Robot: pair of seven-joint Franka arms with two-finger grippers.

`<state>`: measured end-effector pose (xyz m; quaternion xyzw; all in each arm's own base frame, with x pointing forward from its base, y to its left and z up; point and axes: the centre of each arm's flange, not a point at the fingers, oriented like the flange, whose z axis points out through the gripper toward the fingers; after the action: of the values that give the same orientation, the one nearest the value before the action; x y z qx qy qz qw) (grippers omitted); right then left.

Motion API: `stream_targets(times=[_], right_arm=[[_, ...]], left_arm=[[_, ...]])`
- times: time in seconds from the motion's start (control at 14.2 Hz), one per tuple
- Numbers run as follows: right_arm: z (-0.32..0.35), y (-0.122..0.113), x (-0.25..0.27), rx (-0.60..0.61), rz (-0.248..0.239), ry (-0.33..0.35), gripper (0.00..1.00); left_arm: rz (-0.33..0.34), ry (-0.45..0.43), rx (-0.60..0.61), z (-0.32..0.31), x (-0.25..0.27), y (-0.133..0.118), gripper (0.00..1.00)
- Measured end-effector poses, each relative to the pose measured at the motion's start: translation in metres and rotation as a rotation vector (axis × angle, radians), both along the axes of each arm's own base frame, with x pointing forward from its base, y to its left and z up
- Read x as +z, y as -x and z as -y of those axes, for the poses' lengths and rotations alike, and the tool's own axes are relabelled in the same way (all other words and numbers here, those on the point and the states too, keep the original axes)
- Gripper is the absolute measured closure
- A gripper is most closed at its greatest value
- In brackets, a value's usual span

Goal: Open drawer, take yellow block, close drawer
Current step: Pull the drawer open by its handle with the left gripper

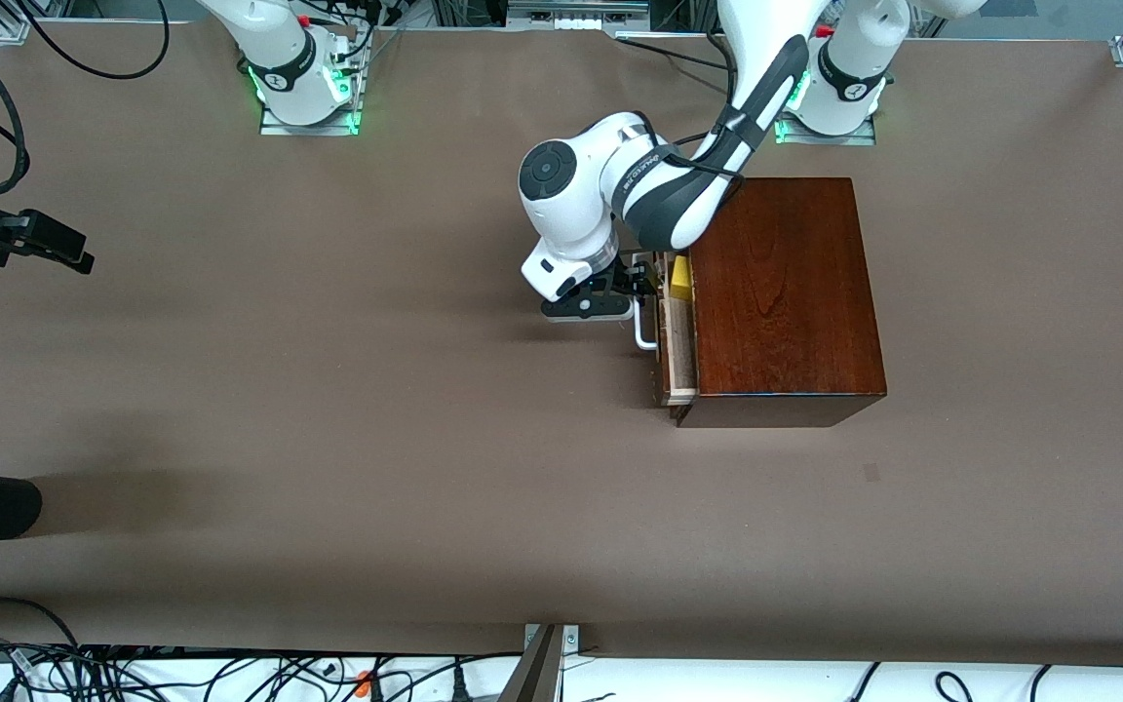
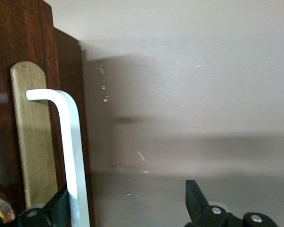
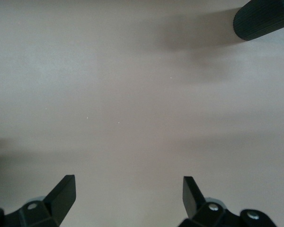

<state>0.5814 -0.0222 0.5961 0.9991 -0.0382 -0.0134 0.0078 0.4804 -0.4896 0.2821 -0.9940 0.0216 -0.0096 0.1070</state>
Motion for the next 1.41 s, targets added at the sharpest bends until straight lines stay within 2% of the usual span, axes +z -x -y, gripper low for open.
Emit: stream_targets(times=[0.21,1.41], right_arm=[[0.000,0.000,0.000,0.000,0.000,0.000,0.00],[0.000,0.000,0.000,0.000,0.000,0.000,0.00]], left_arm=[[0.012,0.053,-0.008,0.013,0.002,0.006,0.00],[0.017,0.096,-0.005,0.025,0.005,0.006,0.00]])
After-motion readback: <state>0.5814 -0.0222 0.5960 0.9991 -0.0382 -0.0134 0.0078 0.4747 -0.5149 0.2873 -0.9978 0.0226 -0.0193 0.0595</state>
